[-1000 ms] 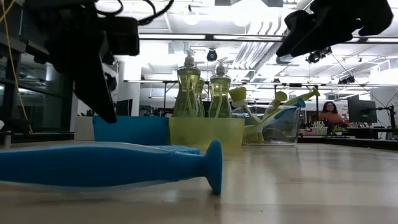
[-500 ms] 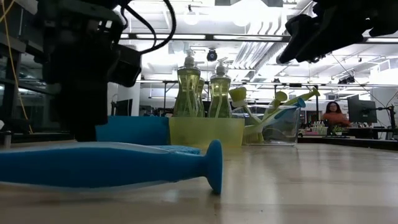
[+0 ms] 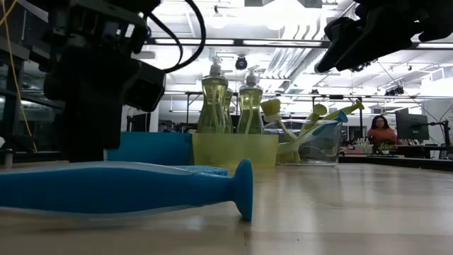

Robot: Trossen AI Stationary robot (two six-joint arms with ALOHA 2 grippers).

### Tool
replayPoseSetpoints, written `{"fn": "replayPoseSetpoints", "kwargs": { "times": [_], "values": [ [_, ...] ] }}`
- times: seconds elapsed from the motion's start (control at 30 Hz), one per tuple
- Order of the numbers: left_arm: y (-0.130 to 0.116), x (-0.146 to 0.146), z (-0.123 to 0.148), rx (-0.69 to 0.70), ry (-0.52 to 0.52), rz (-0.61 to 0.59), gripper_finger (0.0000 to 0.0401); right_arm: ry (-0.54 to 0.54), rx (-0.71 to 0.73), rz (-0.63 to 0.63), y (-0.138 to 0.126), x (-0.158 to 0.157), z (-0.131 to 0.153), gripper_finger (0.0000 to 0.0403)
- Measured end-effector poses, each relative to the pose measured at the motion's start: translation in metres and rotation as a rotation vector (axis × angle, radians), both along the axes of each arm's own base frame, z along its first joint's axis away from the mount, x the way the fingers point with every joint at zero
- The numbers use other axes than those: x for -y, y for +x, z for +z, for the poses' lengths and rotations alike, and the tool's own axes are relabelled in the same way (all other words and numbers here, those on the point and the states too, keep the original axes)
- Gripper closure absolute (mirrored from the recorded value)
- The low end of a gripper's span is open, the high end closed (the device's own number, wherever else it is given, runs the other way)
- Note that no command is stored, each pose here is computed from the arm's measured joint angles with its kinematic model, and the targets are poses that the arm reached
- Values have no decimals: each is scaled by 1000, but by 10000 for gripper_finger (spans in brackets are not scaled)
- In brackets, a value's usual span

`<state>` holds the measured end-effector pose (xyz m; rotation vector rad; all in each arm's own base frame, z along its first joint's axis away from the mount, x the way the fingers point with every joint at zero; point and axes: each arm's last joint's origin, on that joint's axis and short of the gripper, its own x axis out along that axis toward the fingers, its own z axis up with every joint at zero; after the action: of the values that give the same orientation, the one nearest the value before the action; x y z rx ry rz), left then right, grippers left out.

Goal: Pick & Place Kitchen Sink Supplies
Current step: Put the blue sponge into the blue bin

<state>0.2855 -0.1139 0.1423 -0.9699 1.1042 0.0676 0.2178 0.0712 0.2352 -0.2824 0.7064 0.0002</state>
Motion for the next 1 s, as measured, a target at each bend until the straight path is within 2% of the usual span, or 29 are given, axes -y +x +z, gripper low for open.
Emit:
{"fn": "replayPoseSetpoints", "kwargs": {
  "times": [0.3, 0.4, 0.77, 1.0],
  "values": [
    [12, 6, -2, -19, -20, -51, 134, 18, -6, -14, -1, 0, -1, 179],
    [13, 6, -2, -19, -20, -51, 148, 29, -12, -26, -1, 0, -1, 179],
    [10, 5, -5, -53, 2, -43, 282, 31, -20, -22, -2, 0, -2, 179],
    [10, 6, -5, -50, 6, -64, 346, 32, -20, -22, -2, 0, -2, 179]
  ]
}}
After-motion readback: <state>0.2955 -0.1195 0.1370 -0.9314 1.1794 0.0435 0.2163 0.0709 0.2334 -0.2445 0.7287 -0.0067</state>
